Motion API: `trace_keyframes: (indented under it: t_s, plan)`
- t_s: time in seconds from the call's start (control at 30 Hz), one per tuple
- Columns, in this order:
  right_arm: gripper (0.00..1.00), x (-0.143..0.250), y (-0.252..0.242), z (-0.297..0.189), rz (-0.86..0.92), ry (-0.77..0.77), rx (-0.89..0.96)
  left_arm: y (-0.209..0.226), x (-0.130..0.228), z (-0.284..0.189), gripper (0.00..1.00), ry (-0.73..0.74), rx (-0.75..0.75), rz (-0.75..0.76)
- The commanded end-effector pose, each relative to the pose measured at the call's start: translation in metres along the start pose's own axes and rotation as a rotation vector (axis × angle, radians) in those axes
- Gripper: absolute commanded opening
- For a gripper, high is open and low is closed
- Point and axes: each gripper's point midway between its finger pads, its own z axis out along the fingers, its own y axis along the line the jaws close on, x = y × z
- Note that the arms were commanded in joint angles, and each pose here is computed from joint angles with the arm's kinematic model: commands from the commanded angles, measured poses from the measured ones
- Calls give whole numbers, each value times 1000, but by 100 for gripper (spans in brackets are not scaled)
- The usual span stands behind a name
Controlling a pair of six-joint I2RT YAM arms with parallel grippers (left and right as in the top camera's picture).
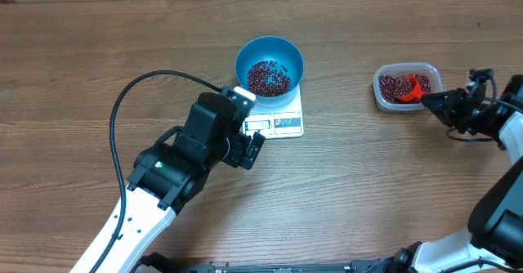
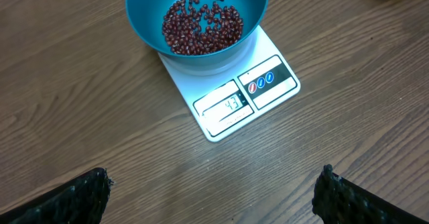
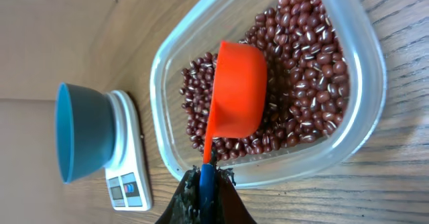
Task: Scoop item into bowl and weigh 150g on scale
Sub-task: 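Tilt and lift the filled scoop out of the tub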
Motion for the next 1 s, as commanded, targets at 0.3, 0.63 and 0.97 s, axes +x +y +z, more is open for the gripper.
trace_keyframes:
  t_s: [0.3, 0.63, 0.97]
  plan:
    - [4, -5, 18, -19, 41, -35, -201, -1, 2, 3, 100, 9, -5, -1]
    - [4, 0, 20, -29, 53, -34, -253, -1, 2, 3, 100, 9, -5, -1]
    - [4, 0, 46, -38, 60, -35, -409, -1, 2, 3, 99, 9, -5, -2]
